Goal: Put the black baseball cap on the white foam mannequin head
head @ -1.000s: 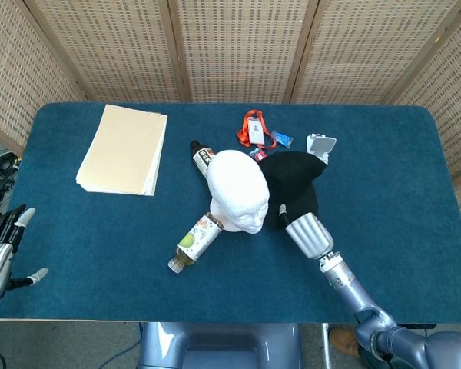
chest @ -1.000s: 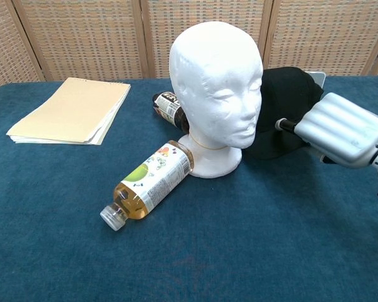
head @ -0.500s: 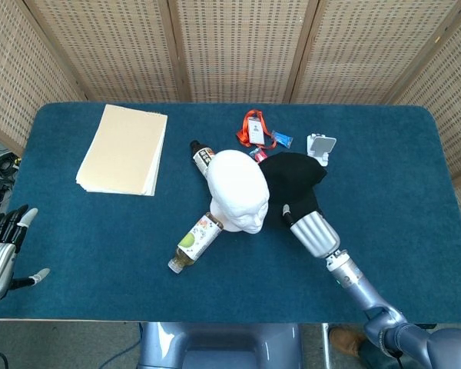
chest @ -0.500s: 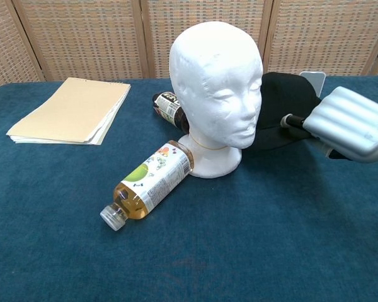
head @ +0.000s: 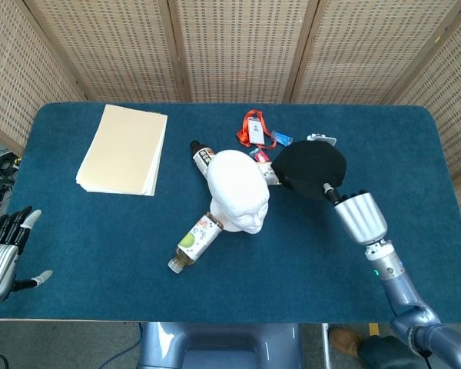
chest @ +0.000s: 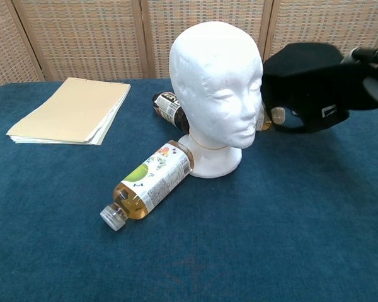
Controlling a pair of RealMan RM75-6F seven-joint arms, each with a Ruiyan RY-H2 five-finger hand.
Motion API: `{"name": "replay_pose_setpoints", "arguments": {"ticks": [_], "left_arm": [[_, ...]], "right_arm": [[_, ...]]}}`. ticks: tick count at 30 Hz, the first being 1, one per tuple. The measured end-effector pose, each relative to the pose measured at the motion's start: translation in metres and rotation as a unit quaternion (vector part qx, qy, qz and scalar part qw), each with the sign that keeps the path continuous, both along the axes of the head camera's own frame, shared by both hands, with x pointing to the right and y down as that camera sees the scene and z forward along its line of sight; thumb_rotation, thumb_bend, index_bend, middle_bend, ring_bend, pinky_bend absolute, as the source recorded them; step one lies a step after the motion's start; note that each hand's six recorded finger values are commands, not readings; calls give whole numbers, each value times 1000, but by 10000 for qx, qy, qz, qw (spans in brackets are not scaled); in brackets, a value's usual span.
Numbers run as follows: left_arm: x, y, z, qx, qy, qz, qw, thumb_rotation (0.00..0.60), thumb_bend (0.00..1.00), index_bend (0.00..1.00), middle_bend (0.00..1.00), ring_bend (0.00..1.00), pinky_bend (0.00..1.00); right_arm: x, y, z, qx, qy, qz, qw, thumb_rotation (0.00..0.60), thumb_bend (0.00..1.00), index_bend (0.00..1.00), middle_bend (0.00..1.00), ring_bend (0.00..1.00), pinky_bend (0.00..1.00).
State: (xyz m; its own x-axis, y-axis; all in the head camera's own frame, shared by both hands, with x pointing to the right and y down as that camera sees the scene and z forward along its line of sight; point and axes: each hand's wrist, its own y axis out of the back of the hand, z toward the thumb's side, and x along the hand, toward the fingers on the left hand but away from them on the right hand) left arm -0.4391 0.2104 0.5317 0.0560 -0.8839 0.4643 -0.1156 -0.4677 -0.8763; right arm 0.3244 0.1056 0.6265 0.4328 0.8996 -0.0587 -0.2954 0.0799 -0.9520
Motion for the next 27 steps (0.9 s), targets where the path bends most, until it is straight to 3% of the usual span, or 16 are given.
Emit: {"name": "replay_pose_setpoints", "arguments": {"ticks": [9,15,22,27], "left_arm": [[7,-1,4,-58,-5,102,9999,600,0,0,0,0,0],[5,1,1,-29,9,51,10000,600,0,0,0,0,0],[4,1,-1,-14,36,47,10000,600,0,0,0,0,0],[4,1,0,-27,40,61,10000,600,0,0,0,0,0]], "right_arm": [[36,-27,-37,355,-340,772,9958,600,891,747,991,1000,1000],[48,-43,-65,682,-556,1061,9905,600,892,747,992,1000,1000],[44,-54,-94,1034,-737,1081,9860,600,892,747,992,1000,1000],[21,-54,-109,1227,-790,657,9871,600,892,747,992,1000,1000]]}}
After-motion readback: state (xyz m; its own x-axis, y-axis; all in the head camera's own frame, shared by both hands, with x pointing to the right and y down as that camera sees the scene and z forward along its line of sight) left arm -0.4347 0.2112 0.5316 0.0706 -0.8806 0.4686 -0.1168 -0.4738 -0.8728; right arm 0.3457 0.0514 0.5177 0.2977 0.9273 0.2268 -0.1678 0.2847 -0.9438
